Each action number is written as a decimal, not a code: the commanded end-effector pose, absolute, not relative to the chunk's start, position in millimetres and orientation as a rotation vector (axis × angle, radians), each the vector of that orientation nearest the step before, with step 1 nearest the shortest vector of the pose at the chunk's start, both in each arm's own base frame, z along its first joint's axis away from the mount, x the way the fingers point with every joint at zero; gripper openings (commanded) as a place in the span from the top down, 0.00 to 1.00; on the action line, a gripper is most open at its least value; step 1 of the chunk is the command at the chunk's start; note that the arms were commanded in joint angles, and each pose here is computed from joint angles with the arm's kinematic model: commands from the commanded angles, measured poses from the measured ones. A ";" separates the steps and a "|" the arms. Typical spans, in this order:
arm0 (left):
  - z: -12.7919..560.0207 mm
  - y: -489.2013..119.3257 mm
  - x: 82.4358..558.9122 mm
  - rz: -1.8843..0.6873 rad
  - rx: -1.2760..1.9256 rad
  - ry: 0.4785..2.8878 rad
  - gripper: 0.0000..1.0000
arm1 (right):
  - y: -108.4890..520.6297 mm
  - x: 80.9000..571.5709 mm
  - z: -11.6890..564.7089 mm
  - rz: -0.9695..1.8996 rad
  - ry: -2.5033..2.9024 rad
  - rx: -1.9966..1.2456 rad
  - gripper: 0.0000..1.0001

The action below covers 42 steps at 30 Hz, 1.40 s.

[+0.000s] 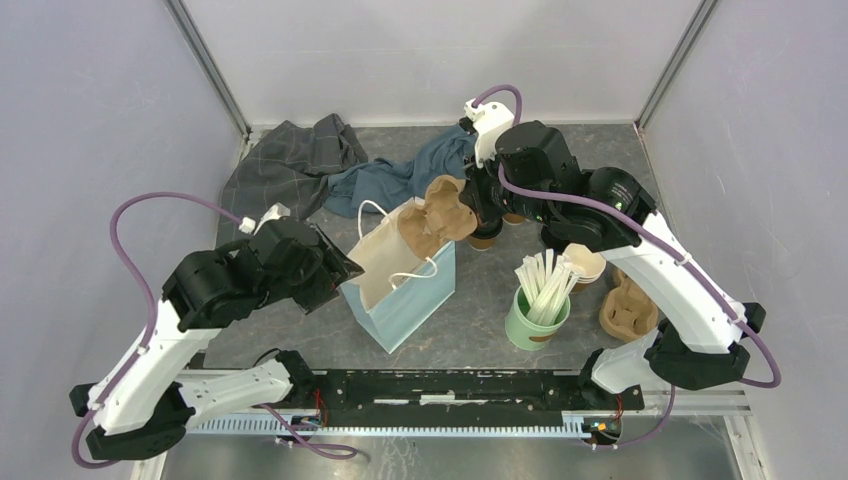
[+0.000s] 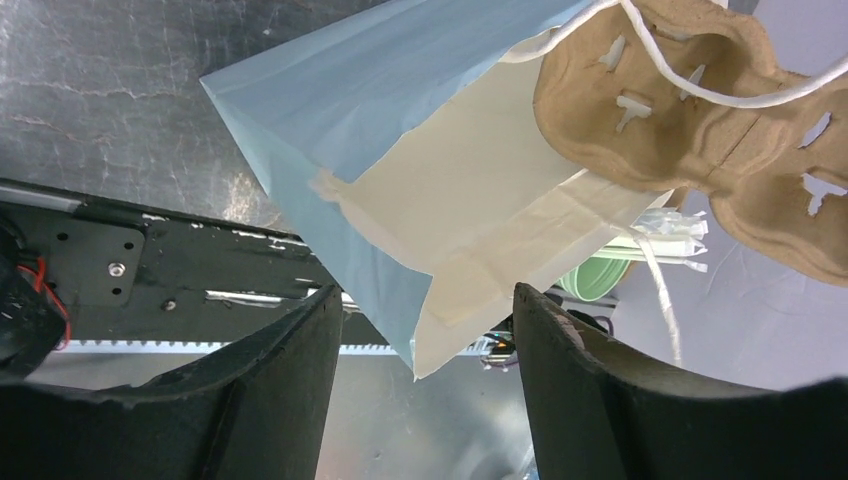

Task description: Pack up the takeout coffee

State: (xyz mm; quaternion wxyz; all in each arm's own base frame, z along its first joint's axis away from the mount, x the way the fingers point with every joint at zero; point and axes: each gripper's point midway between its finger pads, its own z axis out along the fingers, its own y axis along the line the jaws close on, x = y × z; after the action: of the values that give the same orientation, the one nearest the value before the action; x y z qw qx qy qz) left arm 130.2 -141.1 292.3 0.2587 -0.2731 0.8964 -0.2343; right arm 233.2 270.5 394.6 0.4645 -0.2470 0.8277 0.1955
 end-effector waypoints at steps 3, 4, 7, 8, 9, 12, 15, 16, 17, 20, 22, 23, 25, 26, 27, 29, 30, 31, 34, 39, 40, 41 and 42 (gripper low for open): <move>290.7 -162.7 133.3 -0.763 -0.905 2.422 0.29 | 270.2 234.0 411.4 0.517 1.970 -0.585 1.00; 287.7 -168.0 134.2 -0.782 -0.914 2.429 0.30 | 270.7 233.3 411.5 0.521 1.970 -0.587 1.00; 272.8 -175.6 134.2 -0.762 -0.948 2.472 0.34 | 270.6 232.7 414.1 0.528 1.965 -0.585 1.00; 267.6 -174.6 134.7 -0.729 -0.952 2.483 0.40 | 270.6 232.4 414.4 0.531 1.964 -0.584 1.00; 261.7 -172.5 135.4 -0.682 -0.960 2.495 0.45 | 270.3 231.7 415.7 0.535 1.961 -0.582 1.00; 255.5 -163.3 138.1 -0.582 -0.957 2.495 0.56 | 273.7 230.1 415.0 0.556 1.964 -0.586 1.00; 260.2 -162.6 145.0 -0.605 -0.942 2.448 0.63 | 278.8 227.0 412.4 0.586 1.976 -0.598 1.00; 263.6 -168.2 149.0 -0.649 -0.896 2.432 0.63 | 280.2 226.2 411.3 0.595 1.980 -0.599 1.00; 267.7 -174.3 152.4 -0.700 -0.851 2.414 0.65 | 280.3 225.7 410.5 0.599 1.983 -0.598 1.00; 278.3 -190.0 161.6 -0.834 -0.782 2.350 0.74 | 279.9 223.7 410.6 0.611 1.982 -0.594 1.00; 281.5 -192.4 165.4 -0.854 -0.754 2.326 0.77 | 279.4 223.2 412.2 0.613 1.980 -0.589 1.00; 283.4 -191.9 167.3 -0.849 -0.737 2.315 0.79 | 278.4 223.1 413.5 0.614 1.978 -0.585 1.00; 287.3 -190.7 171.5 -0.825 -0.695 2.300 0.83 | 277.9 222.8 413.5 0.613 1.980 -0.583 1.00; 291.2 -190.1 173.8 -0.816 -0.676 2.289 0.84 | 277.9 222.8 413.5 0.613 1.980 -0.582 1.00; 295.0 -190.5 177.1 -0.806 -0.652 2.277 0.87 | 277.9 222.6 413.2 0.615 1.982 -0.582 1.00; 302.4 -192.3 184.6 -0.776 -0.570 2.255 0.91 | 278.7 222.3 413.1 0.621 1.984 -0.577 1.00; 306.0 -193.8 187.4 -0.766 -0.534 2.248 0.93 | 279.0 222.8 413.4 0.623 1.984 -0.571 1.00; 309.8 -196.1 190.0 -0.763 -0.497 2.240 0.95 | 279.8 222.8 413.7 0.629 1.987 -0.562 1.00; 308.4 -201.1 192.3 -0.752 -0.438 2.250 0.98 | 277.9 224.2 412.5 0.634 2.008 -0.502 1.00; 288.0 -208.1 184.0 -0.795 -0.409 2.293 0.98 | 274.7 225.8 399.7 0.635 2.053 -0.401 1.00; 285.0 -207.8 182.1 -0.807 -0.416 2.295 0.98 | 272.0 226.6 396.5 0.627 2.063 -0.375 1.00; 281.8 -207.1 179.7 -0.817 -0.422 2.298 0.98 | 271.0 227.3 391.0 0.622 2.075 -0.352 1.00; 279.4 -205.8 177.6 -0.824 -0.431 2.300 0.98 | 271.7 227.2 387.9 0.630 2.077 -0.339 1.00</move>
State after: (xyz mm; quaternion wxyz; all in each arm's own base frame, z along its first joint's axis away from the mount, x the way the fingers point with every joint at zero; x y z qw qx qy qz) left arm 181.9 -204.1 278.7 0.3170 -0.1830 0.8842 -0.2901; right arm 222.6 277.4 383.3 0.4384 -0.1974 0.8429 0.2416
